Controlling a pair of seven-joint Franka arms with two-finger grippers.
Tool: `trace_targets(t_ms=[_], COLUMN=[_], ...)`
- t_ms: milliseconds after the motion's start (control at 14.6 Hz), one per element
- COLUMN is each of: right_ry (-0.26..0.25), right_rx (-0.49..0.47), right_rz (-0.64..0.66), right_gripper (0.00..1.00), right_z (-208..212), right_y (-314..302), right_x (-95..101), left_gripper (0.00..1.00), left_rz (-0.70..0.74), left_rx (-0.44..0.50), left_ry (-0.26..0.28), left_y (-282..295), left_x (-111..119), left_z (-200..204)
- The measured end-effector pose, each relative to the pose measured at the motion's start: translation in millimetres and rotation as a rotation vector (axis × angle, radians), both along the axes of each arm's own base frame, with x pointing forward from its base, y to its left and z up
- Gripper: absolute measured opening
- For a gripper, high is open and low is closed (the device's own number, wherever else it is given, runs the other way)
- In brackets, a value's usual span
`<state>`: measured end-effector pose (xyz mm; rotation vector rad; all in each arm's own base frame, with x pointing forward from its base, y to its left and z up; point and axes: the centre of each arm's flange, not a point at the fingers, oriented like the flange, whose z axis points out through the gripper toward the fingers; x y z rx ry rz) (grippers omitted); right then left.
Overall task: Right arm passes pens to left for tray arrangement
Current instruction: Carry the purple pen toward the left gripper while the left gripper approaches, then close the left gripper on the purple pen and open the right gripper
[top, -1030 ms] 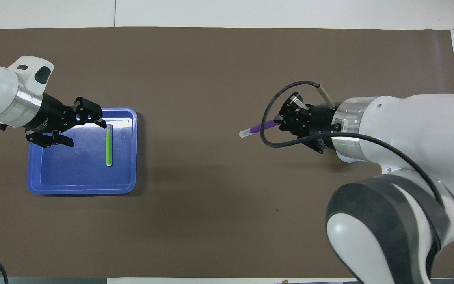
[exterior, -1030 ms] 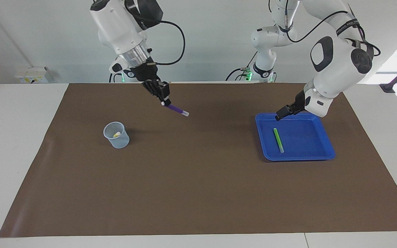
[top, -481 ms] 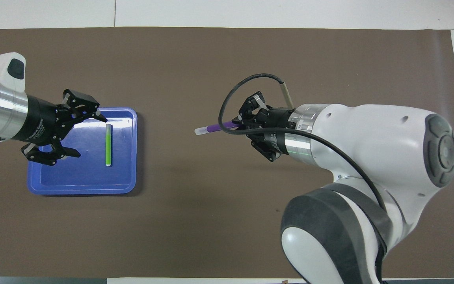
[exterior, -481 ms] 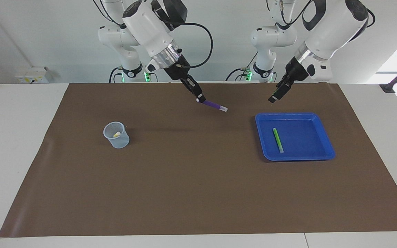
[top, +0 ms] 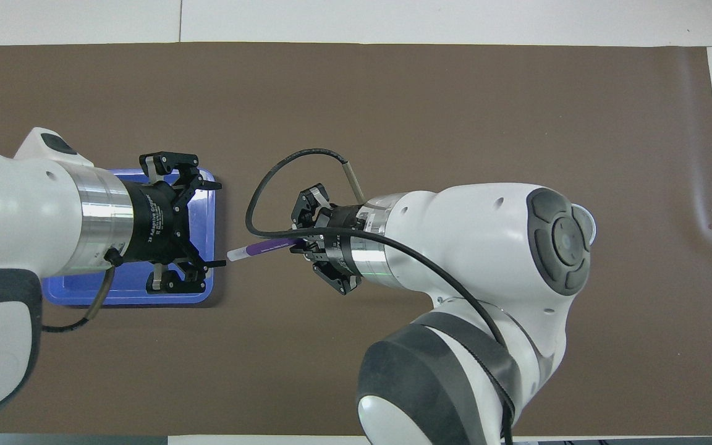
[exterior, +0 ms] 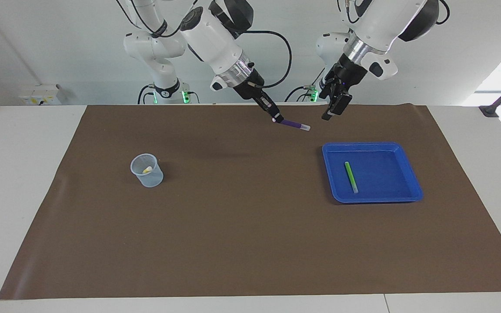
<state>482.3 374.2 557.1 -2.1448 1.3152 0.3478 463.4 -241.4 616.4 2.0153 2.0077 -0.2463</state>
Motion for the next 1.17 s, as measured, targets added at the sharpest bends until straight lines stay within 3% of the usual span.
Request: trace_targets(t_ms=[481, 893, 1168], right_ry=[0.005, 0.005, 0.005], right_rx=[-0.002, -0.002, -0.002], right_rz=[0.009, 0.009, 0.009], right_gripper=[0.17, 0.17, 0.17], right_z=[-0.3, -0.3, -0.4], right_y=[2.4, 2.4, 2.4], right_x=[-2.4, -2.4, -2.4], left_gripper=[1.00, 0.96, 0.96], left_rz=[0.110, 0.209, 0.143], left_rx=[0.010, -0.058, -0.117], left_ry=[0.009, -0.024, -0.031], left_y=[-1.0, -0.4, -2.4], left_x=[-39.0, -33.9, -34.0], left_z=[-37.0, -59.5, -60.7])
